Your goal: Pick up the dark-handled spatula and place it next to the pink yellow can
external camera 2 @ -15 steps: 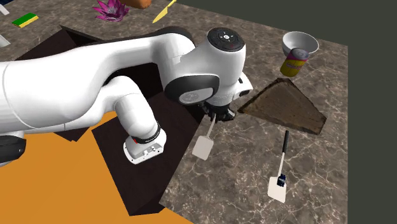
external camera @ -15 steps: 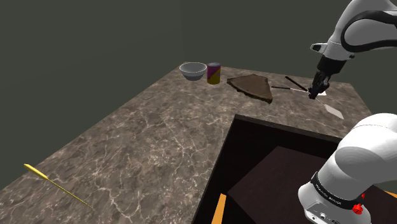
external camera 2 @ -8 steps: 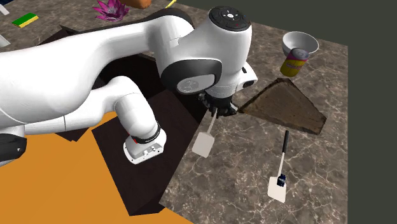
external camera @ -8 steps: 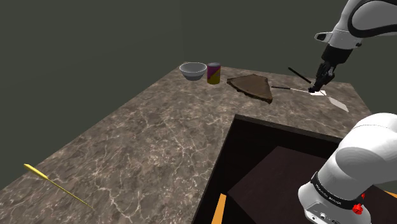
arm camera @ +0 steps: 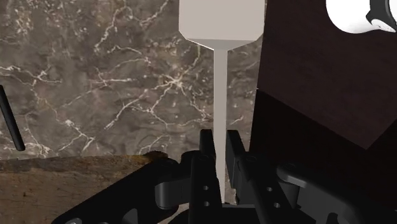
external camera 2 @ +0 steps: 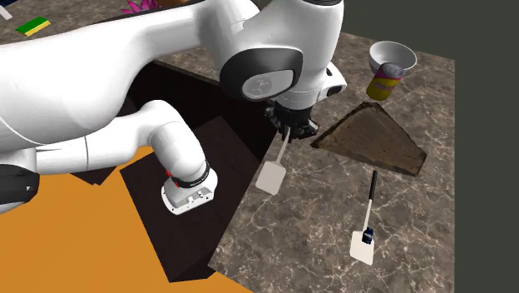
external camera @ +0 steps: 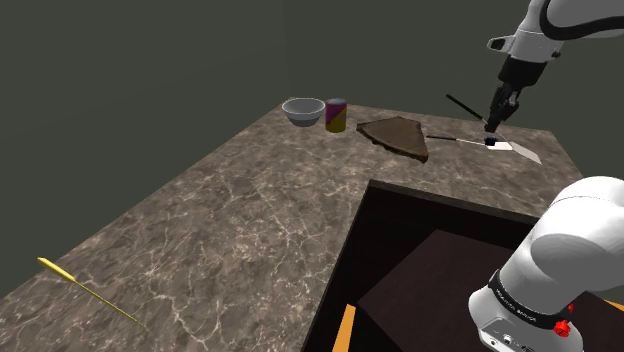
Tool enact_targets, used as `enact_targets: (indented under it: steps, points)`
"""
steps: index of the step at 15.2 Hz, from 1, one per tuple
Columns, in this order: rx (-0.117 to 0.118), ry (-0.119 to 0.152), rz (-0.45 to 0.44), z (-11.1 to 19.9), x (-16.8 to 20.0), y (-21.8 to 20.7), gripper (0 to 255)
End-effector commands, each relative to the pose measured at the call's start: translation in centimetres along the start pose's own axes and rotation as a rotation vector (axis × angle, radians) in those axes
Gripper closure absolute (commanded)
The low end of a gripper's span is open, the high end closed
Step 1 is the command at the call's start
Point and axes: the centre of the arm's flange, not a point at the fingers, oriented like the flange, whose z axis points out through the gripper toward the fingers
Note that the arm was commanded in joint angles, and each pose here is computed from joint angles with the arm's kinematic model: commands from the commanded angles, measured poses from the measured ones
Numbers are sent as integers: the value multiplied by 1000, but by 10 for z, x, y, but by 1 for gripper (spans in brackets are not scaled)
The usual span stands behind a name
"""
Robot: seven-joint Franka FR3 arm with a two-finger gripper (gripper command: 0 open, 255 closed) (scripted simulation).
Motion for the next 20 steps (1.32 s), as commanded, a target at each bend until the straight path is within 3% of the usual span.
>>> enact_targets:
  steps: [1,20]
  points:
    - [0,0,0,0,28,2,255]
    - [0,0,0,16,277,28,255]
